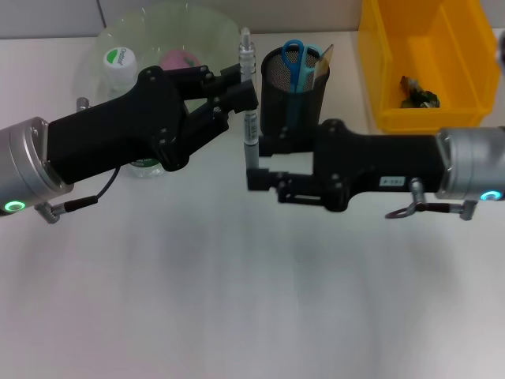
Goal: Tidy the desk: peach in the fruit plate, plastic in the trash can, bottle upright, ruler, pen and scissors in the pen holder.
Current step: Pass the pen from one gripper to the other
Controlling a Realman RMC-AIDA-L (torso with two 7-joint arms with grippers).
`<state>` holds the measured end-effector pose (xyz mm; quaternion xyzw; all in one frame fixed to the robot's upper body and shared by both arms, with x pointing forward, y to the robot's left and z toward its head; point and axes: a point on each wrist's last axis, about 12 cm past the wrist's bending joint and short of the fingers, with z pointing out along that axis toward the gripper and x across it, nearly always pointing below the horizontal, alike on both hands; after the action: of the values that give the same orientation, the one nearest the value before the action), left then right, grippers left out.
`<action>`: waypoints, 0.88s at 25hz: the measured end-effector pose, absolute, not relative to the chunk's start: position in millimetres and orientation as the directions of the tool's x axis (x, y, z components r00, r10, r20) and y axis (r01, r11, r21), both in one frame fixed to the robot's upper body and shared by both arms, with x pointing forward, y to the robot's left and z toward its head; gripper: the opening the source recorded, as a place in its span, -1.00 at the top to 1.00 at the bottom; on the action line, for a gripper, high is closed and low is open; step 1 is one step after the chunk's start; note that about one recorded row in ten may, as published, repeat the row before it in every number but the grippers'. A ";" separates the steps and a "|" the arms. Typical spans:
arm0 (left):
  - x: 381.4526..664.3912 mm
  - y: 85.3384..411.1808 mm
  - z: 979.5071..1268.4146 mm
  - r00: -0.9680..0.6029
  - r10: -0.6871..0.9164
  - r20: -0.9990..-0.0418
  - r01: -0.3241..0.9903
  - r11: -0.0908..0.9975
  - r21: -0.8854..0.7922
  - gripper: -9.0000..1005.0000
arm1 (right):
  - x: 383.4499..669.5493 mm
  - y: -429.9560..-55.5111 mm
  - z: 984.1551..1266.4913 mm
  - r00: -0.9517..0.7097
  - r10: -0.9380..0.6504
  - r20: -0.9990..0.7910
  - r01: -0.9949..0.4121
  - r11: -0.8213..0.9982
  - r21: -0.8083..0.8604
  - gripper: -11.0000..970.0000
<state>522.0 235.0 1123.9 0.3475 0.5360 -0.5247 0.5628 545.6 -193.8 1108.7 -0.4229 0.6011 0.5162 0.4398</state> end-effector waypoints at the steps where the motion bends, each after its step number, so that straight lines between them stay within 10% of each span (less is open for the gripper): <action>1: 522.0 234.7 1123.4 -0.128 -0.219 -0.967 0.963 0.207 -0.174 0.64 | 546.0 -191.7 1108.1 -0.255 -0.065 -0.965 -0.963 0.107 0.247 0.11; 22: 522.3 228.1 1119.8 -0.151 -0.200 -0.968 0.965 0.183 -0.188 0.64 | 548.3 -188.1 1114.4 -0.222 -0.070 -0.973 -0.972 0.094 0.215 0.20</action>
<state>522.3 228.1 1119.8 0.3538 0.5405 -0.5322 0.5472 548.3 -188.1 1114.4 -0.4396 0.5924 0.5097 0.4426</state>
